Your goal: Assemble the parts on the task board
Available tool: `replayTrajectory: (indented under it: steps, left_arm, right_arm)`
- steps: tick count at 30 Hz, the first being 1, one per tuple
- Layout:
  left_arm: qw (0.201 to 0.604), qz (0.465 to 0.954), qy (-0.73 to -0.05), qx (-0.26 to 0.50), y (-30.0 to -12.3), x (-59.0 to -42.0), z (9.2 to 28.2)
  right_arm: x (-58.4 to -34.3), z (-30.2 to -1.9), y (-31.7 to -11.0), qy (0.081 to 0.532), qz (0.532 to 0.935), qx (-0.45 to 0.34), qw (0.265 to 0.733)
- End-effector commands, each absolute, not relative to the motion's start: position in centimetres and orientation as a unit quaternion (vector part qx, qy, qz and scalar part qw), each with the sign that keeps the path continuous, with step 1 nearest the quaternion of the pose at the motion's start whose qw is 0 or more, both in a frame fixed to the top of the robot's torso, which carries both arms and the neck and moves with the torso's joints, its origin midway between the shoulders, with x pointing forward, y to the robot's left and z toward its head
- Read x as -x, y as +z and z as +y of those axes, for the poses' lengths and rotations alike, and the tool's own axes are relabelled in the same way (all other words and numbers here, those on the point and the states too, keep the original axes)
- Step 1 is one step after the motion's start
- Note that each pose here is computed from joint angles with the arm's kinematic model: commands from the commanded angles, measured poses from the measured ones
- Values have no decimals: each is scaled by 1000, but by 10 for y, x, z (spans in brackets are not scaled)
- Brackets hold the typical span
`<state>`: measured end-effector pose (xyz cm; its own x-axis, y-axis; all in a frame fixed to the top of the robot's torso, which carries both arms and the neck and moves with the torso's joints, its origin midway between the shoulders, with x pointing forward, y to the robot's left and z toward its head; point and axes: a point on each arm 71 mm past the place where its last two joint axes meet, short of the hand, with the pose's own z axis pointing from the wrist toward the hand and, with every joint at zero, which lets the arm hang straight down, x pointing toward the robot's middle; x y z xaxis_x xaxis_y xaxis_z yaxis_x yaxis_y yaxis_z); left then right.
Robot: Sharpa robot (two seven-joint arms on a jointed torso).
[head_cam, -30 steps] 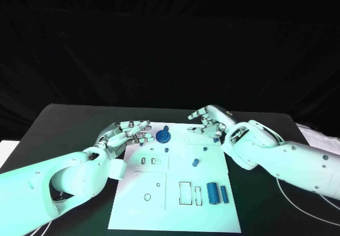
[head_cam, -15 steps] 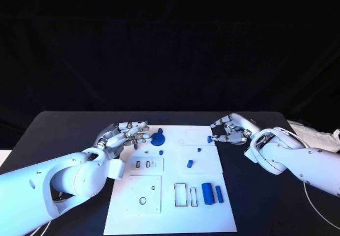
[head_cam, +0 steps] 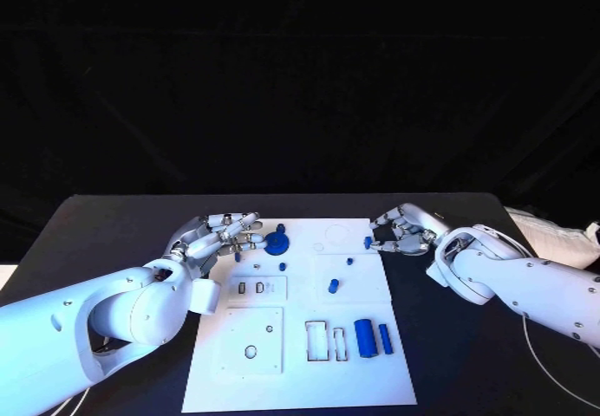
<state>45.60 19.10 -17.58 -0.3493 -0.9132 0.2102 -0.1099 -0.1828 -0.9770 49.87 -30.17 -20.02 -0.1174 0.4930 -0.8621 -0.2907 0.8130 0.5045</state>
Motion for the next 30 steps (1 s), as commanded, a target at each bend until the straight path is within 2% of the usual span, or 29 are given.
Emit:
replayTrajectory:
  steps: [1, 30]
  left_arm:
    - [321, 547, -621, 461, -175, -455, 188]
    - [317, 549, -621, 461, -175, -455, 186]
  right_arm:
    - [-498, -298, -207, 297, 699, -68, 647]
    - [-500, -288, -214, 306, 705, -63, 637]
